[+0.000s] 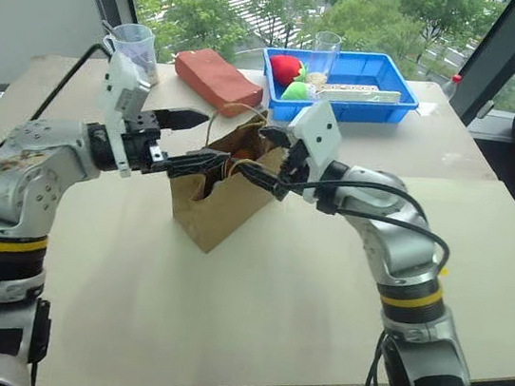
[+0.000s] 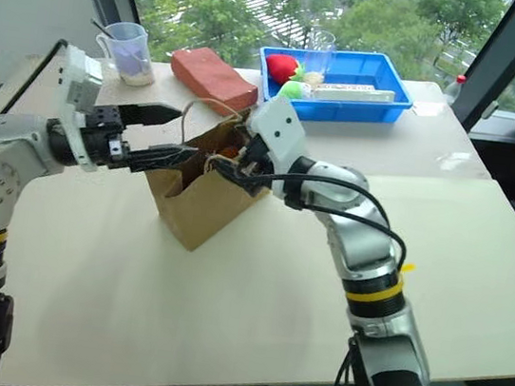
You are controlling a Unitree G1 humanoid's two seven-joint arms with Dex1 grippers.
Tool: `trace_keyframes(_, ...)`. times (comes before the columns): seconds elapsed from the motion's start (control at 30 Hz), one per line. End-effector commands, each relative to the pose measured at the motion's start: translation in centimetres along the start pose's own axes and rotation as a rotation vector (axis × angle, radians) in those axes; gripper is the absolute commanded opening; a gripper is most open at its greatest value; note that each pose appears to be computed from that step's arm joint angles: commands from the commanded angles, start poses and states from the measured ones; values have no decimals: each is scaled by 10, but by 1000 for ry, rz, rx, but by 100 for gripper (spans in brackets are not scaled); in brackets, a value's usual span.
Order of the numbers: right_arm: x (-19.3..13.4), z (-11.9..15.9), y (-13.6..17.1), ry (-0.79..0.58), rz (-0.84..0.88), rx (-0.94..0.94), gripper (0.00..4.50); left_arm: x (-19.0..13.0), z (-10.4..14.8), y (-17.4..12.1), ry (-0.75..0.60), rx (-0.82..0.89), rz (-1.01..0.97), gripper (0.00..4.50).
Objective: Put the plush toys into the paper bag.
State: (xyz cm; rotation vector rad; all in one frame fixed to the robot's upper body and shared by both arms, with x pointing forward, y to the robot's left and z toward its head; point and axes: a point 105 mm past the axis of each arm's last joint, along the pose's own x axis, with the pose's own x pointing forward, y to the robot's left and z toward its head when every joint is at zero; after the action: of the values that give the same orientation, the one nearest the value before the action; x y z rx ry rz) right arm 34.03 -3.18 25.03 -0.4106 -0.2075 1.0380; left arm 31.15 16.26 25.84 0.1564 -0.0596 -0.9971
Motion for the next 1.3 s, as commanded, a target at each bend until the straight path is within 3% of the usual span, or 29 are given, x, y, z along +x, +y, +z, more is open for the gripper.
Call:
trace_keyframes(0.03,-9,18,3,-31,67,-49,447,-13,20,-5,-39,57,15,450)
trace_keyframes(0.33,-39,20,6,44,229,-110,447,-38,-17,-21,99,93,42,450)
trace_keyframes(0.53,-61,37,7,48,289,-28,447,-36,-39,-22,55,67,122,450)
trace_keyframes(0.8,-77,55,20,89,401,76,447,-21,-68,-35,49,-3,47,450)
trace_keyframes(1.3,-69,52,26,113,361,52,447,7,-75,-33,-24,55,103,450)
